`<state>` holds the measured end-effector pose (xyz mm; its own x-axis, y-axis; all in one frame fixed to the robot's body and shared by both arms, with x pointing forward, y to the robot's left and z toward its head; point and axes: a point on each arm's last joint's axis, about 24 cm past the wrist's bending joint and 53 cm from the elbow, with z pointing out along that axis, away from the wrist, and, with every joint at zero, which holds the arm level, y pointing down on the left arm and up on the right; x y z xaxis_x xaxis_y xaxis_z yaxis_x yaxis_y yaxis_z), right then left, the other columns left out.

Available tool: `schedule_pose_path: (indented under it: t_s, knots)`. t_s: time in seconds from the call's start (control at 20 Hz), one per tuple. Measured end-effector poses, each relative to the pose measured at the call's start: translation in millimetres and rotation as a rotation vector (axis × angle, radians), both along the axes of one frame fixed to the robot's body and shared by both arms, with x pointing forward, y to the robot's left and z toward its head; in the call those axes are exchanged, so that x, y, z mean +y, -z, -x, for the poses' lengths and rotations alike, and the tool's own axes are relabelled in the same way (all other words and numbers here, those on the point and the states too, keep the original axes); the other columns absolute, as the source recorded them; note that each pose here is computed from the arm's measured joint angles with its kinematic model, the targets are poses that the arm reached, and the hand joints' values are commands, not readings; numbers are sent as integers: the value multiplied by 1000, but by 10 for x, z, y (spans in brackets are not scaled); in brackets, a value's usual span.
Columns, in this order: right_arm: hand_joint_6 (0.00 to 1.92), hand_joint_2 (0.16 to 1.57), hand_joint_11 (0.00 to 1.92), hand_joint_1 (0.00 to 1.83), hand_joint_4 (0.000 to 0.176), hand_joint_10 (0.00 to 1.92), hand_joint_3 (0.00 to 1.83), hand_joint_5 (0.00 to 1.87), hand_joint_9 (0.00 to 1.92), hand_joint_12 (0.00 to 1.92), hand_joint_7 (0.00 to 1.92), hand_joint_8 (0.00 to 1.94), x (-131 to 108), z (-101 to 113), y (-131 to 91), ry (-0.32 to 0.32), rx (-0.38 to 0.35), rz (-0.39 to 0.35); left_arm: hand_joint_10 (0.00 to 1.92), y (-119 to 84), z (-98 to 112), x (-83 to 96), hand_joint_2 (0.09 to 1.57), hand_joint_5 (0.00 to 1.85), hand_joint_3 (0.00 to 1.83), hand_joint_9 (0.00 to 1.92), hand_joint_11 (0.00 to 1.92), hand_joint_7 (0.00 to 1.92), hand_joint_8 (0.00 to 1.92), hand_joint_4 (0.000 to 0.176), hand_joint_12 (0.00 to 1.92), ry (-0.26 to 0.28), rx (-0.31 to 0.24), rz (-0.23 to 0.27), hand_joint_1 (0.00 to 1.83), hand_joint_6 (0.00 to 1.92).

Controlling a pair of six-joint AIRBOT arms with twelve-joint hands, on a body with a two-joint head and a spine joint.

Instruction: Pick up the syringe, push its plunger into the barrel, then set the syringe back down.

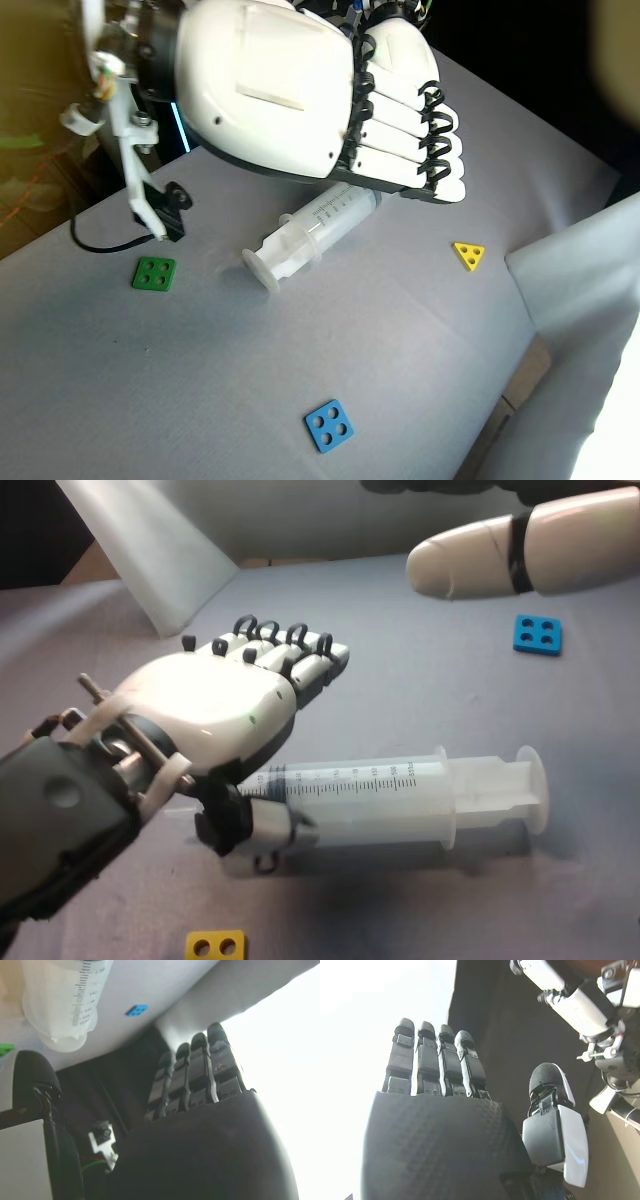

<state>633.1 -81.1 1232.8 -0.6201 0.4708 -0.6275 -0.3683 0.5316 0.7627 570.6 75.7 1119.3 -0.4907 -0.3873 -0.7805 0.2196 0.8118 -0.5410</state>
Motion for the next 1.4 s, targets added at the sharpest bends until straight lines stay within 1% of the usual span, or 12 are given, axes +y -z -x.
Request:
schedule_pose_path:
  t_s: [0.15,0.4,0.45,0.55,0.65,0.7,0.8,0.85,1.0,1.1,1.2,1.4]
  knots:
    - [2,1227,0,0,0,2,0,123,70,146,110,1,-89,-112,185,47,54,15,0,143,62,-77,952,0,2,0,0,0,0,0,255,3,29,-4,1084,0]
    - [2,1224,0,0,0,3,0,127,61,123,107,3,-64,-36,480,39,125,36,0,304,80,-326,1000,27,12,1,0,0,0,0,327,34,47,8,1159,5]
    - [4,1225,0,0,0,7,0,141,81,182,126,4,-71,-30,511,40,131,41,3,337,83,-341,991,33,6,10,0,7,2,0,362,33,51,7,1151,5]
    - [0,1224,0,0,0,1,0,116,58,123,103,0,-96,-28,556,48,145,43,2,426,96,-371,987,28,1,15,0,8,1,0,409,27,74,9,1165,1]
    - [1,1220,0,0,0,4,0,113,62,116,105,3,-107,-28,574,51,149,46,1,513,83,-391,997,25,5,15,0,10,1,0,408,23,83,4,1157,0]
    - [1,1221,0,0,0,4,0,112,62,117,105,2,-105,-21,585,51,157,41,4,542,66,-386,998,18,4,5,0,7,0,0,354,21,79,-4,1153,2]
    - [2,1226,0,0,0,3,0,103,50,82,96,2,-173,0,679,70,207,18,3,647,45,-363,1008,14,4,9,0,8,2,0,331,8,95,-13,1149,1]
    - [2,1219,0,0,0,4,0,109,62,142,104,1,-224,-1,708,85,229,5,7,706,33,-355,1005,31,2,23,0,26,7,0,339,5,100,-21,1158,6]
    - [2,1221,0,0,0,3,0,112,67,138,109,3,-313,-63,673,108,234,-15,4,781,-21,-370,1001,42,0,35,0,35,2,0,385,-1,104,-25,1192,2]
    - [1,1222,0,0,0,4,0,114,73,178,113,2,-320,-71,671,115,244,-28,0,829,-61,-379,1008,23,1,29,0,24,0,0,323,-4,101,-31,1186,1]
    - [2,1224,0,0,0,6,1,117,78,179,118,3,-327,-104,635,131,282,-93,5,903,-83,-385,994,38,0,48,0,38,3,0,389,-18,117,-32,1205,4]
    - [8,1219,0,0,0,6,0,133,87,204,128,6,-397,-157,630,171,337,-166,1,952,-106,-466,993,39,0,39,0,31,1,0,398,-15,111,-31,1267,5]
